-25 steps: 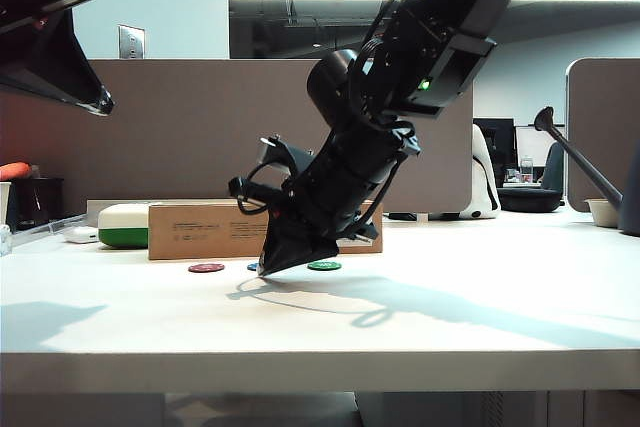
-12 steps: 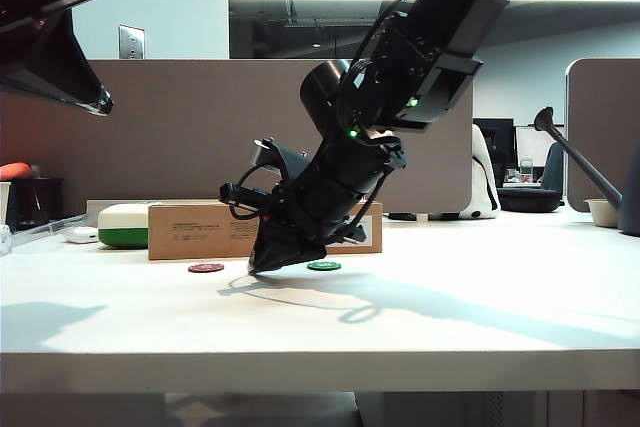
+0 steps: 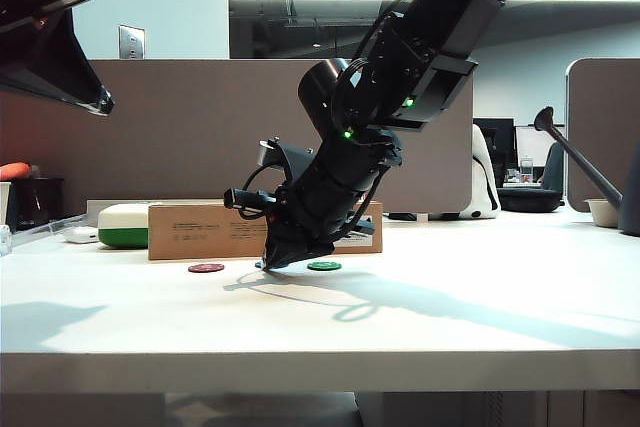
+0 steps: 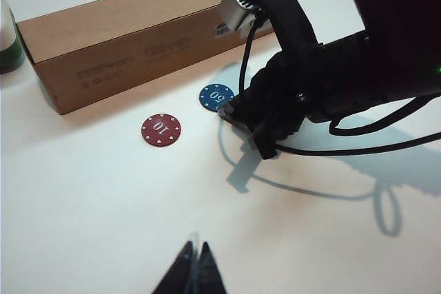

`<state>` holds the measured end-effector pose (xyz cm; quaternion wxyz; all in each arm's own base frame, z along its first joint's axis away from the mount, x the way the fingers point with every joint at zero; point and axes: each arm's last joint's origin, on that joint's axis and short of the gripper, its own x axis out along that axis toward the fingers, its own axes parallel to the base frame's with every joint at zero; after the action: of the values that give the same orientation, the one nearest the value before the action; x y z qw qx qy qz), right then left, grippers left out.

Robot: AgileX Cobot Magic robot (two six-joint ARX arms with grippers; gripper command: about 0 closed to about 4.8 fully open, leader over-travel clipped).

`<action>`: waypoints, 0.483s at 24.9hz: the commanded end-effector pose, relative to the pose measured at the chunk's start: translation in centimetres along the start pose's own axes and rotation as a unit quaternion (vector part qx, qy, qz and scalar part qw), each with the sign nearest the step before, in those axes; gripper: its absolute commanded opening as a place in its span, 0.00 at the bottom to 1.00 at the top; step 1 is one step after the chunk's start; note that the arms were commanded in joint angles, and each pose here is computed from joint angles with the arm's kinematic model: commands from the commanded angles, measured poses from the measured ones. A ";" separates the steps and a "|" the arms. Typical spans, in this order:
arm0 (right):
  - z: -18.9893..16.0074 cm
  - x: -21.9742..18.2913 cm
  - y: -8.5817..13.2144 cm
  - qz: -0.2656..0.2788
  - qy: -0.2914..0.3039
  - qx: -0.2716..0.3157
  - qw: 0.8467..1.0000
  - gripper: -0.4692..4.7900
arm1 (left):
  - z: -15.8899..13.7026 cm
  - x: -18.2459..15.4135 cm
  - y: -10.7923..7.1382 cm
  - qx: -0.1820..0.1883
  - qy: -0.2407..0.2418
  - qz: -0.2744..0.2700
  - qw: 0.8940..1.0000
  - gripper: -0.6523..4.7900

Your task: Push the chip with the highest value in the row forward next to the rectangular box.

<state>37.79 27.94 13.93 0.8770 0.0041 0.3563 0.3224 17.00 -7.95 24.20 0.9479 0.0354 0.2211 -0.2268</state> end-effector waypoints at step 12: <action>0.1 0.6 -0.5 -0.035 -0.021 0.007 0.999 0.07 | 0.2 -0.1 0.0 0.001 -0.008 -0.001 1.000 0.11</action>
<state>38.42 27.93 13.78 0.8930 0.0060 0.3373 0.2980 17.00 -7.95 24.20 0.9479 0.0354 0.2211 -0.2268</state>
